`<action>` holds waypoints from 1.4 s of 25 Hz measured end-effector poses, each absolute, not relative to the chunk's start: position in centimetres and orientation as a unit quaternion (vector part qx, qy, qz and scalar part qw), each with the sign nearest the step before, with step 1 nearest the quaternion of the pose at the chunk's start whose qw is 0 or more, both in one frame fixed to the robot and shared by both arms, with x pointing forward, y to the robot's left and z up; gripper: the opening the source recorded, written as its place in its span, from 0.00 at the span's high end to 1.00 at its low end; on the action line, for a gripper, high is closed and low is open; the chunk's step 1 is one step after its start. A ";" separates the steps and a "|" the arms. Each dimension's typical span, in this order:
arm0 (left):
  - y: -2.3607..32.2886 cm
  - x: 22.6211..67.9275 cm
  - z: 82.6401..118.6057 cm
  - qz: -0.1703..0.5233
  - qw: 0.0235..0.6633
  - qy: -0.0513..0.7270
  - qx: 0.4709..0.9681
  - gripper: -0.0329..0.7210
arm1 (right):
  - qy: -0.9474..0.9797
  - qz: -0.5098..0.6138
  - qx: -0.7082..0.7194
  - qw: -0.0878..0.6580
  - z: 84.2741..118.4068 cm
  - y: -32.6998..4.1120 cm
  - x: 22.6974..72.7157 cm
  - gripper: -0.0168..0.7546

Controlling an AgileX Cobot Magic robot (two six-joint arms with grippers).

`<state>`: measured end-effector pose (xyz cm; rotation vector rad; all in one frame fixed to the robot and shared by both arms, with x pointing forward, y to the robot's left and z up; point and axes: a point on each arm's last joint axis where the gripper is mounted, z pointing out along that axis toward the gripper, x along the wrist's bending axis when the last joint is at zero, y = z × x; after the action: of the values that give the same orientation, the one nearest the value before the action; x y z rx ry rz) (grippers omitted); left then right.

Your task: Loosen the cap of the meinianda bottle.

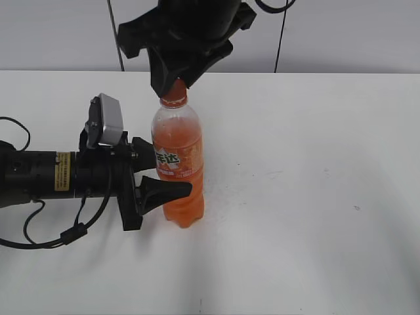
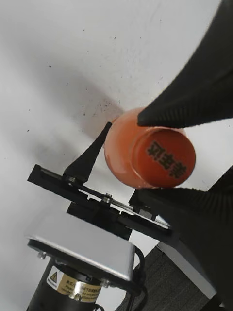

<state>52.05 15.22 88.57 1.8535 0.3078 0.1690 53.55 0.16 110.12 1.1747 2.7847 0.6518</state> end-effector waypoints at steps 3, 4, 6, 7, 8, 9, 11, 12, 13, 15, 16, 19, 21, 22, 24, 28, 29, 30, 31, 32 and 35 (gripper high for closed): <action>15.2 52.0 88.6 0.073 0.587 0.132 0.795 0.41 | 0.900 0.212 0.379 0.021 110.1 0.2 53.5 0.63; 15.2 52.0 88.6 0.073 0.587 0.132 0.795 0.41 | 0.902 0.213 0.375 0.020 110.1 0.2 53.5 0.63; 15.2 52.0 88.6 0.073 0.587 0.132 0.795 0.41 | 0.908 0.213 0.361 0.021 110.1 0.3 53.5 0.63; 15.2 52.0 88.6 0.073 0.587 0.132 0.795 0.41 | 0.912 0.214 0.349 0.022 110.1 0.3 53.4 0.63; 15.2 52.0 88.6 0.073 0.587 0.132 0.795 0.41 | 0.919 0.214 0.331 0.025 110.1 0.3 53.4 0.63; 15.2 52.0 88.6 0.072 0.587 0.132 0.795 0.41 | 0.925 0.214 0.312 0.028 110.1 0.4 53.4 0.63; 15.2 52.0 88.6 0.072 0.587 0.131 0.796 0.41 | 0.945 0.213 0.246 0.041 110.1 0.4 53.4 0.63; 15.2 52.0 88.6 0.072 0.587 0.130 0.795 0.41 | 0.954 0.212 0.208 0.048 110.1 0.4 53.4 0.63; 15.2 52.0 88.6 0.072 0.587 0.130 0.795 0.41 | 0.963 0.210 0.159 0.059 110.1 0.4 53.4 0.63; 15.2 52.0 88.6 0.072 0.587 0.130 0.795 0.41 | 0.974 0.202 0.057 0.081 110.1 0.4 53.4 0.63; 15.2 52.0 88.6 0.072 0.587 0.130 0.795 0.41 | 0.976 0.198 0.016 0.090 110.1 0.4 53.4 0.63; 15.2 52.0 88.6 0.072 0.587 0.130 0.795 0.41 | 0.973 0.187 -0.082 0.108 110.0 0.4 53.4 0.63; 15.2 52.0 88.6 0.072 0.587 0.130 0.795 0.41 | 0.969 0.183 -0.117 0.115 110.0 0.4 53.4 0.63; 15.2 52.0 88.6 0.072 0.587 0.130 0.795 0.41 | 0.968 0.182 -0.126 0.116 110.0 0.4 53.4 0.63; 15.2 52.0 88.6 0.072 0.587 0.130 0.795 0.41 | 0.967 0.181 -0.136 0.118 110.0 0.4 53.4 0.63; 15.2 52.0 88.6 0.072 0.588 0.131 0.795 0.41 | 0.966 0.180 -0.145 0.120 110.0 0.4 53.4 0.62; 15.2 52.0 88.6 0.072 0.588 0.131 0.795 0.41 | 0.965 0.179 -0.146 0.120 110.0 0.4 53.4 0.62; 15.2 52.0 88.6 0.072 0.588 0.131 0.795 0.41 | 0.966 0.179 -0.146 0.120 110.0 0.4 53.4 0.61; 15.2 52.0 88.6 0.072 0.588 0.131 0.795 0.41 | 0.966 0.178 -0.146 0.120 110.0 0.4 53.4 0.59; 15.2 52.0 88.6 0.072 0.588 0.131 0.795 0.41 | 0.966 0.178 -0.146 0.120 110.0 0.4 53.5 0.57; 15.2 52.0 88.6 0.072 0.588 0.130 0.795 0.41 | 0.966 0.183 -0.138 0.119 110.2 0.3 53.3 0.47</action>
<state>52.02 15.20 88.57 1.8534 0.3036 0.1671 53.32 0.35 110.22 -0.4028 2.8241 0.5363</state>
